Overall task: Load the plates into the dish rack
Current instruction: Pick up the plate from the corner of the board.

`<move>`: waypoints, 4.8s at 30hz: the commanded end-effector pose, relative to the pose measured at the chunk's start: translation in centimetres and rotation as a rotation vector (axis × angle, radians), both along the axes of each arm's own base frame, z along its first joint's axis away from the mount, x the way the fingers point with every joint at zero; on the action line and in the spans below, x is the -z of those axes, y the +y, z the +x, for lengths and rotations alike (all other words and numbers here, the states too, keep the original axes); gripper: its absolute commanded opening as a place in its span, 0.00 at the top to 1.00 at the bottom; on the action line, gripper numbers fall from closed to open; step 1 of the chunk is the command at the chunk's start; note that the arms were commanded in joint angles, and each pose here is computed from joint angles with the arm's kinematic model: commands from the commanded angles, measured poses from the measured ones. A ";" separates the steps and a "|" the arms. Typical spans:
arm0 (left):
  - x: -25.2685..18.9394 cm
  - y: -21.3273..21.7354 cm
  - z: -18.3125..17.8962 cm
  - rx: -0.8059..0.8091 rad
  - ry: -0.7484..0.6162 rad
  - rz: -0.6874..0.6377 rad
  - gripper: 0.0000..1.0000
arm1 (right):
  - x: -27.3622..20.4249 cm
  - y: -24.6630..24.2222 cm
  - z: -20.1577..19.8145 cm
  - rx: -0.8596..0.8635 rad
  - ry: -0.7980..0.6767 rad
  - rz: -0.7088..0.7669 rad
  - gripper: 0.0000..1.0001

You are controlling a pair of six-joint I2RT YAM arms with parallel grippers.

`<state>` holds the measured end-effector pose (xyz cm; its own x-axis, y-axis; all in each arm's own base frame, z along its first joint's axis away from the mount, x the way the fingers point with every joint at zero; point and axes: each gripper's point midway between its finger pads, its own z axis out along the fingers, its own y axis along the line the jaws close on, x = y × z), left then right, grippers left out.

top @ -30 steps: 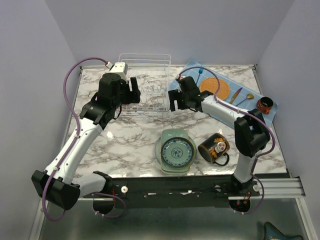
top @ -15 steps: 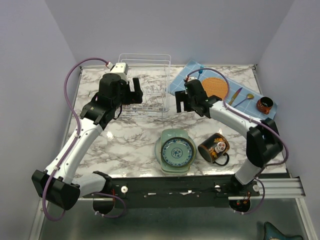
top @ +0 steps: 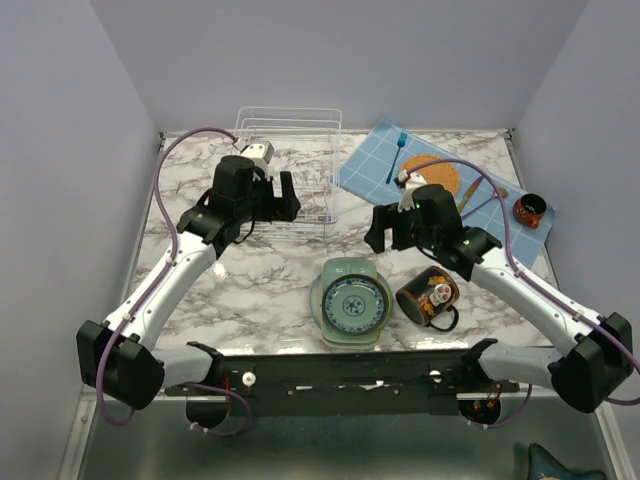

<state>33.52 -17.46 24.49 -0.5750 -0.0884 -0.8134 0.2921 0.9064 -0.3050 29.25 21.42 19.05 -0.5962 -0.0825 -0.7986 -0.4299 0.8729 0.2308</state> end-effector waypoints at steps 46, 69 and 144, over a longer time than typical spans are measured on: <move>4.8 -4.2 -4.2 0.146 0.110 -0.097 0.01 | 10.0 0.4 -9.8 -0.156 0.336 -0.042 0.66; 5.1 -4.8 -3.7 0.154 0.120 -0.101 0.01 | 9.9 -0.7 -9.6 -0.110 0.313 -0.067 0.67; 8.1 -10.7 -10.3 0.450 0.264 -0.514 0.16 | -0.7 -0.6 -5.4 0.164 -0.014 0.348 0.99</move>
<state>23.98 -27.27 15.63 -0.8110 -0.1334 -0.5696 0.4333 0.5171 -0.7381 23.13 20.44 17.93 -0.6195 0.2163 -0.7546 -0.2921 0.8287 0.4773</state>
